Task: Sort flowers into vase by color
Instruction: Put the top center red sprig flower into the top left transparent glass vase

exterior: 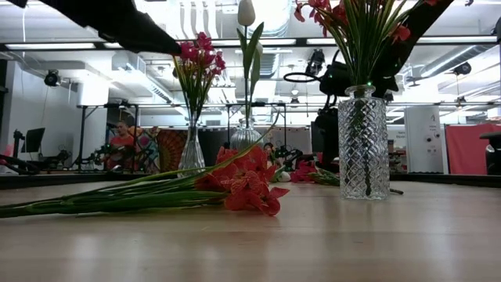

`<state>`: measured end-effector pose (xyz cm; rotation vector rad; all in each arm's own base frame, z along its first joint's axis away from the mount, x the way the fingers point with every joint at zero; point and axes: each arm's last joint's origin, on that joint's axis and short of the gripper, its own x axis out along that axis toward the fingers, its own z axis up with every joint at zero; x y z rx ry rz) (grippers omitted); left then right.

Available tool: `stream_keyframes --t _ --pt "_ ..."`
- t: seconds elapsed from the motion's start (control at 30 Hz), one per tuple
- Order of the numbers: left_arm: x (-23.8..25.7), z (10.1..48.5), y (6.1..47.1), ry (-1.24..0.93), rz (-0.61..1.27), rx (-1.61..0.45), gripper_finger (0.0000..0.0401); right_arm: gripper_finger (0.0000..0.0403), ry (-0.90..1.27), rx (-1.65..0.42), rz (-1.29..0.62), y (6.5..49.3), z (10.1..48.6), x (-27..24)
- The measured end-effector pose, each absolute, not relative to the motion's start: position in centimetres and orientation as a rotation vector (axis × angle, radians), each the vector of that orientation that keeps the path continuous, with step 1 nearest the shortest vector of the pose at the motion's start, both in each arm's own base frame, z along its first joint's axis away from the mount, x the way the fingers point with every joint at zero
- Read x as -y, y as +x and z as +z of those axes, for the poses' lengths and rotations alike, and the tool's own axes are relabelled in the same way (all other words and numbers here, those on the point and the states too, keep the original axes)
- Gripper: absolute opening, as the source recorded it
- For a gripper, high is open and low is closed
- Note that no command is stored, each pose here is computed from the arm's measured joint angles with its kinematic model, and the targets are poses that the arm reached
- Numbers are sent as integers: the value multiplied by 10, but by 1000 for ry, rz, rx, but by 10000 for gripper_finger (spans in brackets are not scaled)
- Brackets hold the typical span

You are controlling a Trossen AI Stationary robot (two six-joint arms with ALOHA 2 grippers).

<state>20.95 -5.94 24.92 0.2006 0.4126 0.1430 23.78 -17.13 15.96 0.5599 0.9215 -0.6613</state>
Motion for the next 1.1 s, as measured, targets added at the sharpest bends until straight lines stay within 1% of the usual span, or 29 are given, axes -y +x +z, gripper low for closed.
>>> stream_keyframes --t 0.17,0.27,0.43,0.7,0.87,1.0,1.1 --pt "58 247 210 184 153 -411 192 311 552 -910 -657 243 158 163" --pt "58 249 210 178 154 -404 192 308 537 -926 -685 242 154 160" --pt "58 258 211 167 154 -378 192 302 550 -935 -704 237 145 158" --pt "57 281 208 153 178 -366 192 289 543 -987 -710 244 120 159" --pt "53 301 204 162 274 -349 192 268 546 -1001 -709 245 115 160" --pt "51 315 203 167 350 -327 192 241 534 -975 -727 244 123 160" --pt "50 318 202 165 365 -319 192 220 530 -956 -735 242 129 159"
